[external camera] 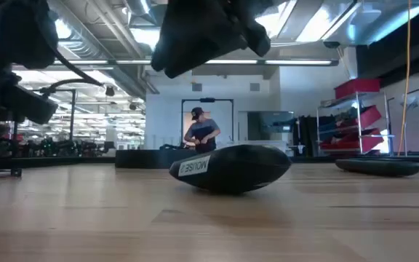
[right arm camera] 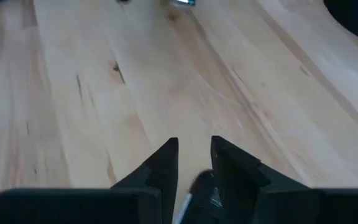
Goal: Insert battery
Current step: Insert the silver battery into the computer mouse
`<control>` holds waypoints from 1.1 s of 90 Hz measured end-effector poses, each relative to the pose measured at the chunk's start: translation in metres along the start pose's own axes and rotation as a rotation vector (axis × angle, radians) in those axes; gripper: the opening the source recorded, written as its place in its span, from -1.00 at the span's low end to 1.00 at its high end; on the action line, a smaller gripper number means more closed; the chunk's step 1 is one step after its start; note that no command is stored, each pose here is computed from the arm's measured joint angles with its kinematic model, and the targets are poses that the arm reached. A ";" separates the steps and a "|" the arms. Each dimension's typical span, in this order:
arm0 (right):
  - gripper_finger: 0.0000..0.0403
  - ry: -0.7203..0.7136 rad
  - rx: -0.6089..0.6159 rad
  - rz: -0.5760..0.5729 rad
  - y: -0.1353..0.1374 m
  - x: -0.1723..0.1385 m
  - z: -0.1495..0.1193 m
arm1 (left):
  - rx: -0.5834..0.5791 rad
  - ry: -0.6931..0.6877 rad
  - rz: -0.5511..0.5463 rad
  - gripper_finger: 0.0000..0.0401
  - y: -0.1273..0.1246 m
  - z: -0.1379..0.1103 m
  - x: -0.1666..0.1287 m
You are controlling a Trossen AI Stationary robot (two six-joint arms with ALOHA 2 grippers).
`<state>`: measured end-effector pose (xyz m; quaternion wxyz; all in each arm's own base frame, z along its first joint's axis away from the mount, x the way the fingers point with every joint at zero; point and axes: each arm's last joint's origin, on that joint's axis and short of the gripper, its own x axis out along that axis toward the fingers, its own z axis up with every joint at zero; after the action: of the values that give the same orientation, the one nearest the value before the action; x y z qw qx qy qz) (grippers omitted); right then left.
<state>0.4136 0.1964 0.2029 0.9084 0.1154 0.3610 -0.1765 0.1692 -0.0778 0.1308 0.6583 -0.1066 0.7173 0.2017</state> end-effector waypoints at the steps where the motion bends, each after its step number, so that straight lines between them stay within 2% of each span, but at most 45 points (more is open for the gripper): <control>1: -0.61 -0.002 0.002 0.002 0.000 0.000 0.000 | 0.000 -0.002 0.000 -1.00 0.000 0.000 0.000; 25: -0.61 -0.036 0.007 0.033 0.001 0.024 0.001 | 0.007 -0.047 0.009 -1.00 -0.002 0.002 -0.001; 39: -0.61 -0.015 0.015 0.080 0.001 0.032 0.002 | 0.047 -0.139 -0.005 -1.00 -0.013 0.010 -0.019; 49: -0.61 -0.001 0.000 0.080 -0.001 0.035 0.001 | 0.056 -0.097 0.125 -1.00 -0.004 0.005 -0.029; 57: -0.61 -0.007 -0.002 0.081 -0.002 0.035 0.003 | 0.034 -0.110 0.099 -1.00 -0.003 0.011 -0.030; 68: -0.61 -0.006 0.001 0.080 -0.003 0.036 0.003 | 0.030 -0.074 0.159 -1.00 0.009 0.012 -0.020; 79: -0.61 -0.002 0.004 0.078 -0.005 0.037 0.005 | 0.002 -0.122 0.337 -1.00 0.025 0.014 -0.019; 90: -0.61 -0.018 0.007 0.075 -0.006 0.039 0.008 | -0.071 -0.151 0.463 -1.00 0.043 0.023 -0.020; 99: -0.61 -0.024 -0.003 0.080 -0.006 0.039 0.009 | -0.106 -0.125 0.476 -1.00 0.061 0.032 -0.009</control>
<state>0.4430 0.1784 0.1814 0.9192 0.1263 0.3453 -0.1411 0.1736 -0.0107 0.1472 0.6287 0.0435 0.6686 0.3947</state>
